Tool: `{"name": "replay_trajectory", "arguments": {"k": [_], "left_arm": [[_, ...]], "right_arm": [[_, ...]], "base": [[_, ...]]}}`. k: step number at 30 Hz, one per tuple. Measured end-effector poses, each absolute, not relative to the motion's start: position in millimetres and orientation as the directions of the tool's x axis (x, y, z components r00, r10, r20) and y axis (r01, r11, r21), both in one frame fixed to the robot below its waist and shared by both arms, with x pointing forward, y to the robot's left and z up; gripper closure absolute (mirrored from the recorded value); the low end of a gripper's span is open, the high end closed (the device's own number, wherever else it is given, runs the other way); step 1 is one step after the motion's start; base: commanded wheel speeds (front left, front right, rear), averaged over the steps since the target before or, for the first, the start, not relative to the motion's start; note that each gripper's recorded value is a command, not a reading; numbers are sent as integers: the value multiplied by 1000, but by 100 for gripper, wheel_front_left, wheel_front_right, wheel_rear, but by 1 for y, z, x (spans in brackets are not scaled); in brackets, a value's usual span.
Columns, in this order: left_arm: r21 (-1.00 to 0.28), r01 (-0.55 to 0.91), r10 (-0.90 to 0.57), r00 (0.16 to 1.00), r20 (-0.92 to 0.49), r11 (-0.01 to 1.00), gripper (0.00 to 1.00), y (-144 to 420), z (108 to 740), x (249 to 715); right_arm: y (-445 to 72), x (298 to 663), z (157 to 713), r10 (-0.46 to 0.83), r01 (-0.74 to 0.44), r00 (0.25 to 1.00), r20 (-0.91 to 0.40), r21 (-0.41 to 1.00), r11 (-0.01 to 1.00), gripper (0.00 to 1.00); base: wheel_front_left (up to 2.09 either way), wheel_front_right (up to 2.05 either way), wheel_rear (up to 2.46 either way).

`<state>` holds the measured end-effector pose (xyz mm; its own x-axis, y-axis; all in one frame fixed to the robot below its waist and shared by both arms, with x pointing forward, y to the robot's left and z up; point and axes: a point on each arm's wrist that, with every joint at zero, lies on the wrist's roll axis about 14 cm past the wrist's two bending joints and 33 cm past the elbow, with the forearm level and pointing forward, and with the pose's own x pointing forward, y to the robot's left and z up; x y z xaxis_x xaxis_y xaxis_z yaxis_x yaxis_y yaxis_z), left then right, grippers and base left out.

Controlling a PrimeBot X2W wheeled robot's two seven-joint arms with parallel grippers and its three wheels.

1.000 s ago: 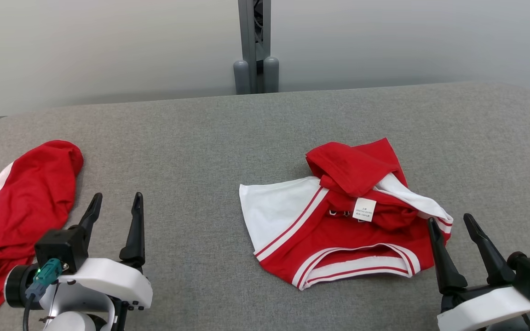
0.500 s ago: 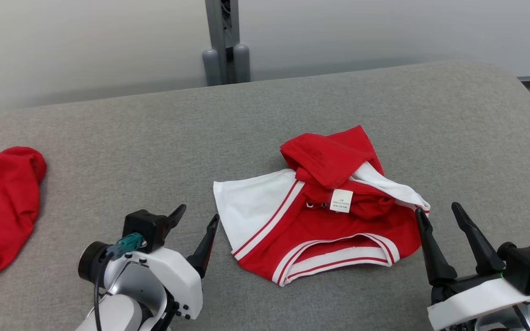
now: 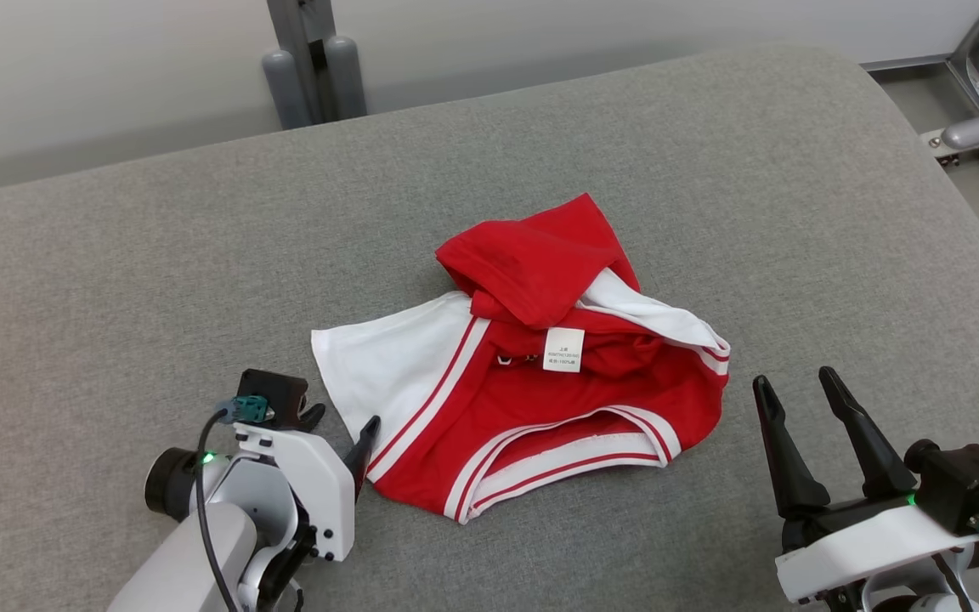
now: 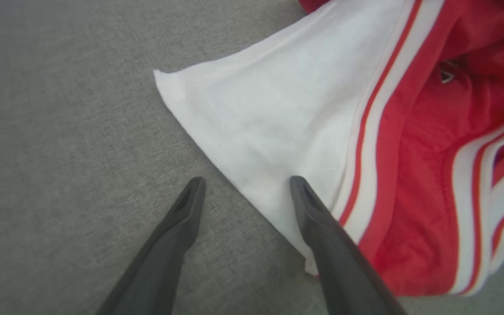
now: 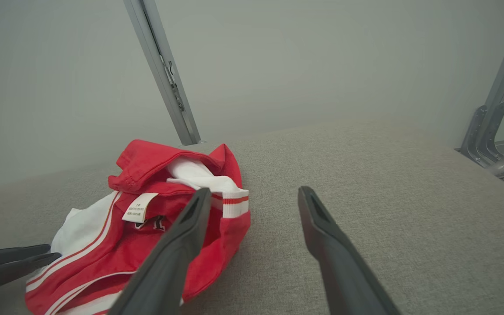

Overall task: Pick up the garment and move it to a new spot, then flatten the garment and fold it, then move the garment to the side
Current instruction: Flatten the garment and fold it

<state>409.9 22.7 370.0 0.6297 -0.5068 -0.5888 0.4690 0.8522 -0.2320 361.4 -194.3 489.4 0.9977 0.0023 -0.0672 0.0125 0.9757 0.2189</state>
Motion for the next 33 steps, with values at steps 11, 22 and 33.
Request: {"name": "replay_trajectory", "arguments": {"k": [11, 22, 33], "left_arm": [[-247, 379, -452, 774, -444, 892, 100, 41, 392, 445], [-236, 225, -278, 934, -226, 945, 100, 104, 448, 461], [-239, 4, -59, 973, -223, 971, 100, 175, 463, 422]], "right_arm": [[-196, 368, 485, -4, 19, 998, -69, 227, 974, 0], [-191, 381, 485, 20, -6, 998, -60, 224, 975, 0], [-181, 395, 491, 54, -44, 998, -41, 220, 975, 0]], "base": [[0, 0, 0], [0, 0, 0], [0, 0, 0]]}}
